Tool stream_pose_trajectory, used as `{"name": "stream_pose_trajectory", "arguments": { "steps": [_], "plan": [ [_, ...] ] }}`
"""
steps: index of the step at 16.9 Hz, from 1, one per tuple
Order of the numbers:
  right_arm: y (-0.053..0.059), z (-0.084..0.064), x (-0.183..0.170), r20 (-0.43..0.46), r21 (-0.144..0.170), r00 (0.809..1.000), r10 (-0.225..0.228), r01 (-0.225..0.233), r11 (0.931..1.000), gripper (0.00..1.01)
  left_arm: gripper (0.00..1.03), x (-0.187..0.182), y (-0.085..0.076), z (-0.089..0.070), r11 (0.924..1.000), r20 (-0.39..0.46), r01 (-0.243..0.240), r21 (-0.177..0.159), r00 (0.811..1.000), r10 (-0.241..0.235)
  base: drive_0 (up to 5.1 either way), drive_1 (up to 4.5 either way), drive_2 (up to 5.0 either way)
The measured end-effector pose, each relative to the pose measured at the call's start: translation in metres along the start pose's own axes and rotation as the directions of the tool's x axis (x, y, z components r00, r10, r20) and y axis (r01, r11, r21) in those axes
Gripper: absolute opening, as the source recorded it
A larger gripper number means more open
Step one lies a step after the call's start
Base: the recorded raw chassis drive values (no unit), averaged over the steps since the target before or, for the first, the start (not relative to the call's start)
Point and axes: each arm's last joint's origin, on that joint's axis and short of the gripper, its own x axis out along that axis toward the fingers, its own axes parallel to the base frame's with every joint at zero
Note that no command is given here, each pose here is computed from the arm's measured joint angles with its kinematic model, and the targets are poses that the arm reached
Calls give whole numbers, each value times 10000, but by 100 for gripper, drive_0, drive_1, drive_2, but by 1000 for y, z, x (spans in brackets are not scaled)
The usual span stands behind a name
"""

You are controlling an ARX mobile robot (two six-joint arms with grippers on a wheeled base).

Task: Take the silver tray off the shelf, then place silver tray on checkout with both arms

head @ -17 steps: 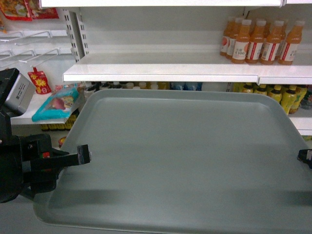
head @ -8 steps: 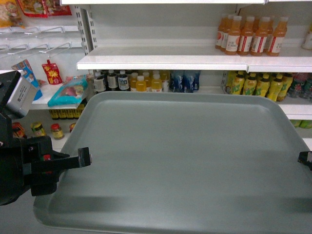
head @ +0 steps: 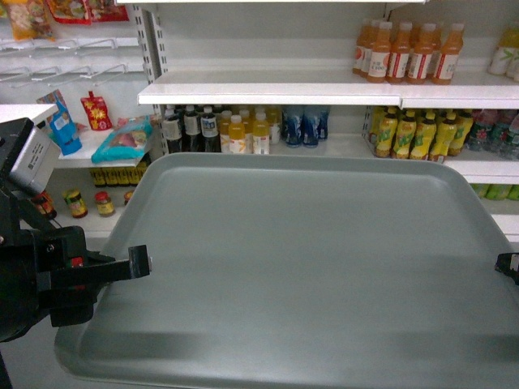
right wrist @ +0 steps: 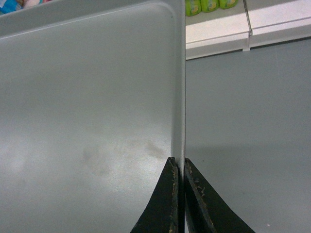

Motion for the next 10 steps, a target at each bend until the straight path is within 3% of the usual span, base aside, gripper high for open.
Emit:
{"name": "stream_pose_trajectory", "arguments": {
  "steps": [10],
  "plan": [
    [0, 0, 0, 40, -2, 10000, 11, -11, 10000, 2, 2, 0, 0, 1, 10000, 57, 32, -9, 10000, -32, 0, -432, 433]
  ]
}}
